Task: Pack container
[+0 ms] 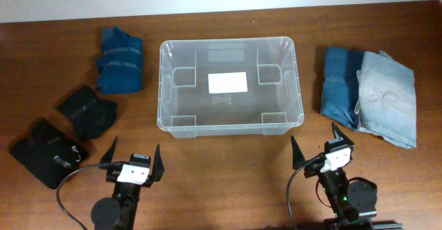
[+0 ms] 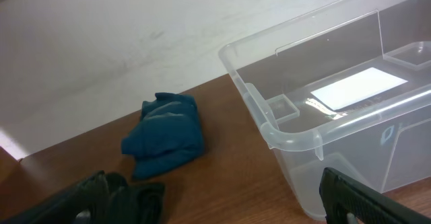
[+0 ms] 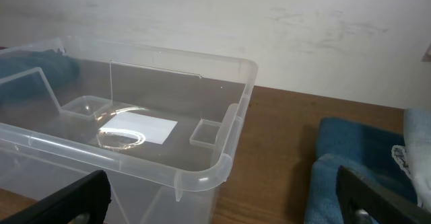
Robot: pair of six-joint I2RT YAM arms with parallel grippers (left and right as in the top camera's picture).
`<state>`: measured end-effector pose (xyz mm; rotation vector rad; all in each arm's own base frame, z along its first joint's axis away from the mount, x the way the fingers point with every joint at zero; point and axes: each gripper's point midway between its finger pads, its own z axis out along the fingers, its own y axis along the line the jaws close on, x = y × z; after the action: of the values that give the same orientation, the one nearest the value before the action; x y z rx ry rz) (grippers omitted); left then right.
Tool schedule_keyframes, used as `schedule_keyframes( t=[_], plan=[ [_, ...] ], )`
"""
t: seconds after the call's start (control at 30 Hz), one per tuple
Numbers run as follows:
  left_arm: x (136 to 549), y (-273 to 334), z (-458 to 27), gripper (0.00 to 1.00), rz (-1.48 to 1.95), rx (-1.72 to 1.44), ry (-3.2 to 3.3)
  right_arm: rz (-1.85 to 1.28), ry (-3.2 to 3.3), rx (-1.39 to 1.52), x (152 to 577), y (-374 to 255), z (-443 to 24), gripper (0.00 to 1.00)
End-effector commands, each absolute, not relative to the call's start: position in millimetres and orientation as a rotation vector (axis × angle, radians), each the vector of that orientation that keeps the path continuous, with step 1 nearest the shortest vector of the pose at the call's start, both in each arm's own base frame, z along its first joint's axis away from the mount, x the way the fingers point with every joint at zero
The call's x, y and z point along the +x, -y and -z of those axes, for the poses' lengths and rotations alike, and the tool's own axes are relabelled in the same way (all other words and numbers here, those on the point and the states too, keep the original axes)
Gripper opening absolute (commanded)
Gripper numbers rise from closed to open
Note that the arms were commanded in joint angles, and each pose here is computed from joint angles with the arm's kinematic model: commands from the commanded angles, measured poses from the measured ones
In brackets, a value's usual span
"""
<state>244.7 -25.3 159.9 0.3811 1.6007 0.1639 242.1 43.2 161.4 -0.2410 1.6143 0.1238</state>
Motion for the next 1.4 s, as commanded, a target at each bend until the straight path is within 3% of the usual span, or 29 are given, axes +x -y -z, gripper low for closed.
schedule_keyframes(
  t=[0.0,0.77,1.37],
  plan=[
    [245,23,-158,1.00,-0.160,0.362,-1.605,-0.146,-1.616,-0.251,241,-47,-159,0.98],
    [245,23,-158,0.99,-0.160,0.362,-1.604,-0.186,-1.625,-0.181,241,-44,-161,0.98],
    [245,23,-158,1.00,-0.160,0.362,-1.604,-0.203,-1.662,-0.091,236,-37,-229,0.98]
  ],
)
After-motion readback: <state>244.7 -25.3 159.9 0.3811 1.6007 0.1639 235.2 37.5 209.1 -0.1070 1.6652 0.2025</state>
